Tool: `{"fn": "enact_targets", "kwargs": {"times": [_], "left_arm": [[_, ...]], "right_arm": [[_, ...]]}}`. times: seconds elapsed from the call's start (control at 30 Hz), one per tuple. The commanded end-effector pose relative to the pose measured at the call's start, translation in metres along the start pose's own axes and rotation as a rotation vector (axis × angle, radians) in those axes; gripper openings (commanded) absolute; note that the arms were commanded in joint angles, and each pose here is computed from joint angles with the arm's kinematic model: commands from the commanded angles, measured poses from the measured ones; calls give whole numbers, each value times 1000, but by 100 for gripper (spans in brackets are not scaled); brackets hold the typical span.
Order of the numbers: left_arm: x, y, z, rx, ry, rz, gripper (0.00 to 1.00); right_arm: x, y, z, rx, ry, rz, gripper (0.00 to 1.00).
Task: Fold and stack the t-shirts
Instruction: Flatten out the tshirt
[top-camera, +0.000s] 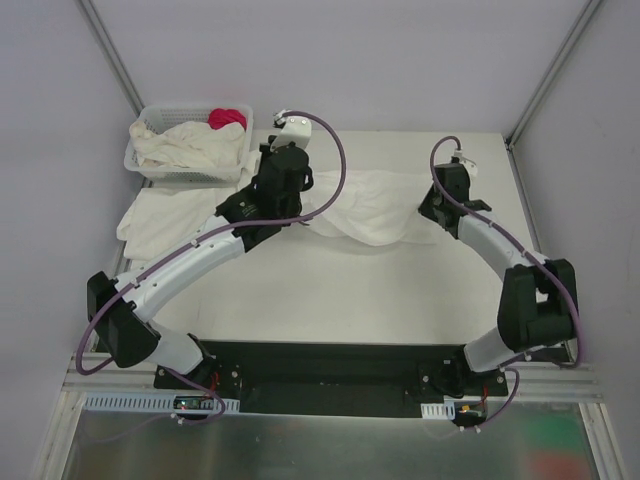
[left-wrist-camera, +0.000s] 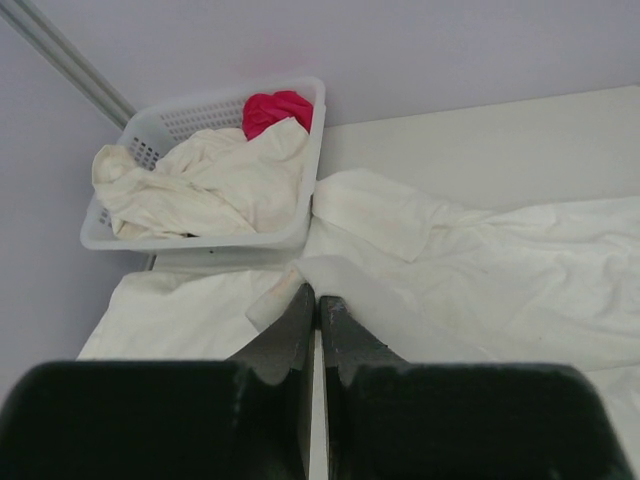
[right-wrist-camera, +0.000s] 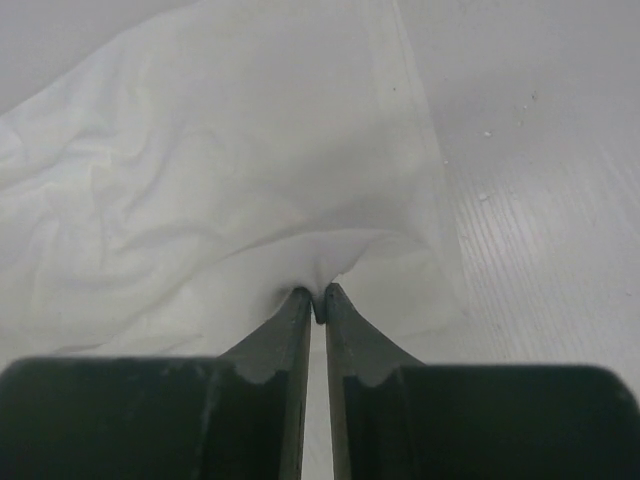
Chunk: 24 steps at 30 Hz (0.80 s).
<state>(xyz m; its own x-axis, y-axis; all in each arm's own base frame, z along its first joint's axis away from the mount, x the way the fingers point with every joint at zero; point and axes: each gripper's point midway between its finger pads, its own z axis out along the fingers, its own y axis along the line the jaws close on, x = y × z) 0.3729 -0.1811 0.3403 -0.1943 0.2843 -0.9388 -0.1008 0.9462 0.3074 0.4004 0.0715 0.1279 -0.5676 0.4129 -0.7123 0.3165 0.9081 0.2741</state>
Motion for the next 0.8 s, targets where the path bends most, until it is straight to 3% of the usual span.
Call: {"fn": "enact_targets", "kwargs": {"times": [0.0,0.27,0.4,0.6,0.67,0.77], "left_arm": [[-22,26,-8,-43,-57,-96,0],[-20,32,-12,-57,-57,-99,0],[-21,30,-10,-56,-57,-93,0],[-24,28,-9,-45,-61,-87,0],[-22,26,-8,-43,-58,-80,0],[-23,26,-7,-45,-64,-83,0]], "right_arm": [[-17,13,28,-13,5,-6,20],[-37,12,116,57,46,-17,24],[-42,5,137,85,76,-14,23],[-72,-4,98,93,5,-12,23],[-52,-14,76,100,44,-14,22],[-37,-19,24,33,-11,40,21]]}}
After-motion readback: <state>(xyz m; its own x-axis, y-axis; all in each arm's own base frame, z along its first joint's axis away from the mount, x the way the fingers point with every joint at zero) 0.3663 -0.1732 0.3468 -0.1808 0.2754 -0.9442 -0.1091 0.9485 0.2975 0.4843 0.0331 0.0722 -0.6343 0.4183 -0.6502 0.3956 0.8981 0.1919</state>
